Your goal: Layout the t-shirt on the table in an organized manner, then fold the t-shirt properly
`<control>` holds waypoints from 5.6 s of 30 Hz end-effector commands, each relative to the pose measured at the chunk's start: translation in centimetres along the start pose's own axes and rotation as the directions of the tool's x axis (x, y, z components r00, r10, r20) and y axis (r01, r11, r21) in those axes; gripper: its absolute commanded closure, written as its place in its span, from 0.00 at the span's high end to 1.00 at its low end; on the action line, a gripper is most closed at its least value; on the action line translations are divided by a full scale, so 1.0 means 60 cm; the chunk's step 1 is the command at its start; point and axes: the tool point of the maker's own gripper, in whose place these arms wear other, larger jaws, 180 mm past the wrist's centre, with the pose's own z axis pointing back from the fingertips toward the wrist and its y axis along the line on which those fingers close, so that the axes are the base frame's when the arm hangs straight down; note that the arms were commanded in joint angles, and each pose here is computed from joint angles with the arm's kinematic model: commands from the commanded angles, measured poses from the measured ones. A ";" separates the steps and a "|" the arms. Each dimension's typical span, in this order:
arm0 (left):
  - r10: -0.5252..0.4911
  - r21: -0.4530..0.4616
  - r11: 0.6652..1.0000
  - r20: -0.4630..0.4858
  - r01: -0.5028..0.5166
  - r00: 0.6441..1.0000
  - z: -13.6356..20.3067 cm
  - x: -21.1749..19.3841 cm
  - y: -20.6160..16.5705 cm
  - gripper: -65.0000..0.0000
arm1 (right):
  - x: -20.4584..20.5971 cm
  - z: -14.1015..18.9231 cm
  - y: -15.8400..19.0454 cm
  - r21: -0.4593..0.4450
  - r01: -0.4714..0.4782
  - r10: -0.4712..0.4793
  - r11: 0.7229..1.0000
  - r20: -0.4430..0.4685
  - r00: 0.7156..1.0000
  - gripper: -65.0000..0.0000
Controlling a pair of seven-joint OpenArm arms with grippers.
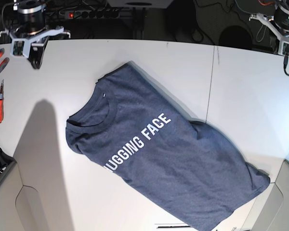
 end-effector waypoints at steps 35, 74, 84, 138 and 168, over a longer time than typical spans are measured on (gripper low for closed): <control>0.161 -0.043 0.987 0.240 -0.155 0.957 -0.078 0.172 -0.024 0.34 | 0.134 -0.437 0.223 0.381 0.469 -0.289 0.796 -0.442 0.849 0.49; 0.208 -0.060 0.978 0.312 -0.199 0.927 -0.091 0.223 -0.014 0.34 | 0.506 -0.159 0.444 0.835 -0.183 0.102 0.519 0.152 0.983 0.00; 0.228 -0.081 0.974 0.315 -0.213 0.921 -0.096 0.234 -0.016 0.34 | 0.715 -0.228 0.077 0.322 0.101 -0.212 0.941 0.330 0.920 0.00; 0.198 -0.519 0.714 -0.495 -0.470 0.846 -0.320 0.058 -0.248 0.00 | 0.544 -0.349 0.031 0.090 0.008 -0.012 0.996 0.043 0.999 0.00; 0.319 -0.486 0.850 0.171 -0.202 0.932 -0.279 0.356 -0.106 0.10 | 0.441 -0.359 0.057 0.132 0.001 0.009 0.991 -0.071 0.997 0.00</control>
